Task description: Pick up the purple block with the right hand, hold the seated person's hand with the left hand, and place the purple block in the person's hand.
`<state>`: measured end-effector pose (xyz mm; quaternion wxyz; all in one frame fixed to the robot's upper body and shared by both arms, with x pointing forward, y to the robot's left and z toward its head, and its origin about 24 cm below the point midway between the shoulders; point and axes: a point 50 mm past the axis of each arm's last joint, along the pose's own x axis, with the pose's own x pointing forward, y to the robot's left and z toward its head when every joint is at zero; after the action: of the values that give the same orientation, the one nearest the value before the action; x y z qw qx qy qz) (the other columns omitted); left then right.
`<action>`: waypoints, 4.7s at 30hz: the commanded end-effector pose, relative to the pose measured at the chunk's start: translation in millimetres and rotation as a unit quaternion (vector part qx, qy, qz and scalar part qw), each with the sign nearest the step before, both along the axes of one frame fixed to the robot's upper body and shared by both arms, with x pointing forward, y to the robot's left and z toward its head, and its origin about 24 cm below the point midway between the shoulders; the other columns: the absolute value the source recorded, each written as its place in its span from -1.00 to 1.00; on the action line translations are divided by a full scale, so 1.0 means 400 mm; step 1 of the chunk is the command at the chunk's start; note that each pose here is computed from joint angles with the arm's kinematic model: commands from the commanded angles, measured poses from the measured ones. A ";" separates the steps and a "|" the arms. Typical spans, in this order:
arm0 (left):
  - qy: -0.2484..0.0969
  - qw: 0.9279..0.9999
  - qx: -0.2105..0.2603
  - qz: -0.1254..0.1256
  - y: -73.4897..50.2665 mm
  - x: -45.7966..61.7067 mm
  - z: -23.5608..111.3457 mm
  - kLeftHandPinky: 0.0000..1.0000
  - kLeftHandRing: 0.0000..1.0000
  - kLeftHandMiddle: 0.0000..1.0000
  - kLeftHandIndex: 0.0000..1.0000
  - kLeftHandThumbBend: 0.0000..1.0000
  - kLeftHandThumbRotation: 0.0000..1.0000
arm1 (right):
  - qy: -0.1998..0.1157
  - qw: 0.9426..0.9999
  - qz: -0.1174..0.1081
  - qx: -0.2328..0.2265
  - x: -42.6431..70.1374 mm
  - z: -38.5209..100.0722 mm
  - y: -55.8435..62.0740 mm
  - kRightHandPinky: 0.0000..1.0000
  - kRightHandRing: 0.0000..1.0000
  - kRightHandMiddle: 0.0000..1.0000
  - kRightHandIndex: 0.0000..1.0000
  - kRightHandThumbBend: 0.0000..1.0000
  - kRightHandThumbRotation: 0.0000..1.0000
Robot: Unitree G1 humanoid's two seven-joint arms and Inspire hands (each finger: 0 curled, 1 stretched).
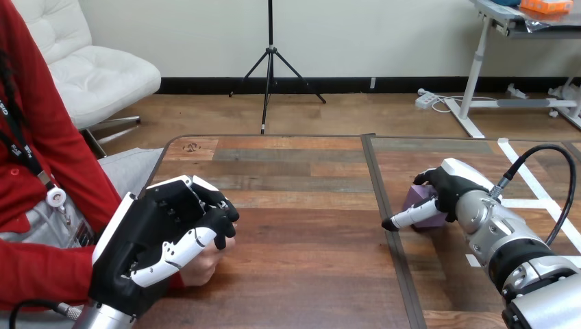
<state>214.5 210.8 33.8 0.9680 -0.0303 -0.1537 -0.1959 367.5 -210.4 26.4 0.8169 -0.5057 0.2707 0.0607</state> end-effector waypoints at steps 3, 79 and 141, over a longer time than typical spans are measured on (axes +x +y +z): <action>-0.034 0.999 0.003 -0.004 0.000 0.017 0.036 -0.43 -0.17 0.00 -0.09 -0.04 -0.43 | -0.007 1.000 0.003 0.002 0.004 0.005 0.004 0.25 0.58 0.73 0.72 1.00 -0.56; -0.036 0.999 0.005 0.005 0.009 0.031 0.043 -0.43 -0.16 0.00 -0.10 0.02 -0.44 | -0.042 0.996 0.048 -0.068 0.022 0.062 -0.052 0.05 0.22 0.29 0.18 0.63 -1.00; -0.082 0.894 0.418 0.139 0.100 0.068 0.121 0.16 0.31 0.32 0.29 0.68 -0.25 | -0.110 0.994 0.018 -0.003 0.019 0.085 -0.087 -0.22 -0.12 -0.04 -0.03 0.57 -1.00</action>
<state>228.8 235.9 47.4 0.9336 0.3085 -0.1226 -0.1348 365.8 -237.9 37.2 0.8264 -0.5203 0.2107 0.0445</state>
